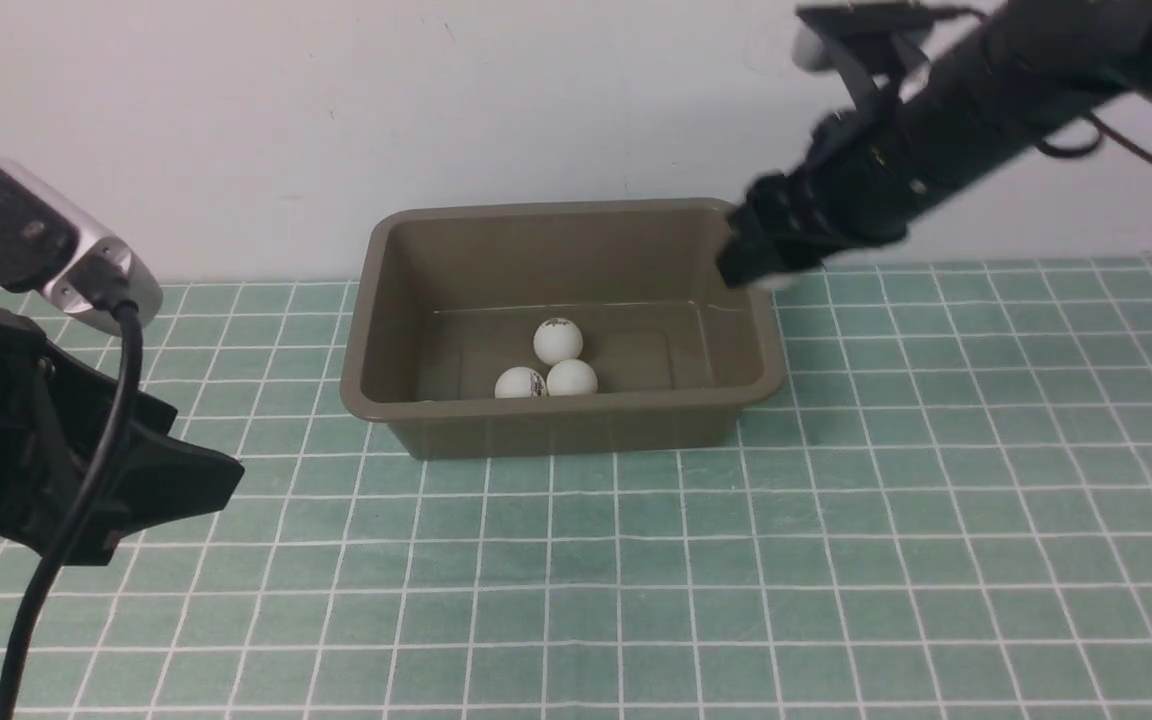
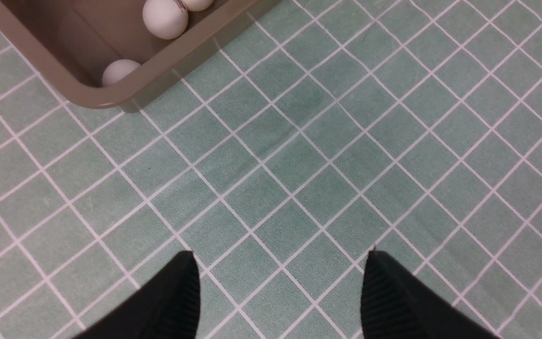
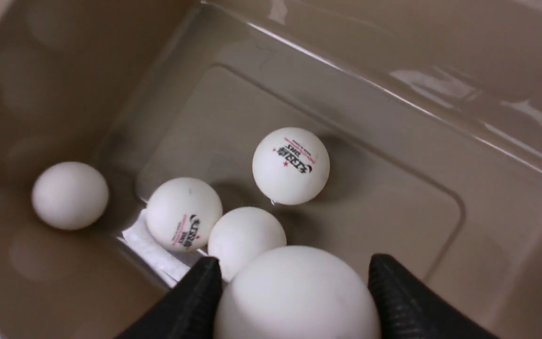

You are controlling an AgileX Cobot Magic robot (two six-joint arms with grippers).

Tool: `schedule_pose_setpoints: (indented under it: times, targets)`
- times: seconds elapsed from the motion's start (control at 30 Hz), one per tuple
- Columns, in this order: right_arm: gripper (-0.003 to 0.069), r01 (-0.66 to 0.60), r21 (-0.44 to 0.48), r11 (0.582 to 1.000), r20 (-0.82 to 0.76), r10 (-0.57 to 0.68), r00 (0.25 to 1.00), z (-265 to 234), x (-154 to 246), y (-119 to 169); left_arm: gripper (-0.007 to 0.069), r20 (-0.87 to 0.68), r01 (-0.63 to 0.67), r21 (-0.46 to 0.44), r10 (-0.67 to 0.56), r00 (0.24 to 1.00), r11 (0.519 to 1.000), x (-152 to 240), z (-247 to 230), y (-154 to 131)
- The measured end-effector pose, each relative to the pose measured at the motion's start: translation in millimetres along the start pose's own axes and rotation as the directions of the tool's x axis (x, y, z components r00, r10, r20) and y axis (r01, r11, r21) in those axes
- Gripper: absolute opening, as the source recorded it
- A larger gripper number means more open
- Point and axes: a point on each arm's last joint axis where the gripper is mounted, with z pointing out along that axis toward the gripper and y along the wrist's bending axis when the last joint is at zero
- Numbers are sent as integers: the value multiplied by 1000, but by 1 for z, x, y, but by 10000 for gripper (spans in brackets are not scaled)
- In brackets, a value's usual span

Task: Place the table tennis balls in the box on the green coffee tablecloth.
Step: 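Release the ping pong ball into the bin and lift the gripper away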

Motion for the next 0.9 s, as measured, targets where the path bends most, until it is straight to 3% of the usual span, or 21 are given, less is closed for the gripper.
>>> schedule_pose_setpoints:
  times: [0.3,0.47,0.57,0.67,0.9]
  targets:
    - [519,-13,-15,1000,-57,12,998,26,9,-7,418,-14,-9,-4,9,1000,1000,1,-1,0]
    - [531,4,-6,1000,-68,-4,998,15,7,-6,384,9,-36,-26,37,999,999,2,-9,-7]
    - [499,41,31,999,-75,-39,996,-3,3,-6,340,46,-90,-61,93,995,994,3,-23,-18]
    - [412,89,94,992,-76,-82,994,-38,-3,-6,284,77,-147,-112,156,985,983,6,-38,-30]
    - [125,114,260,959,38,-128,991,-153,-15,-12,172,105,-206,-252,239,965,945,17,-67,-52]
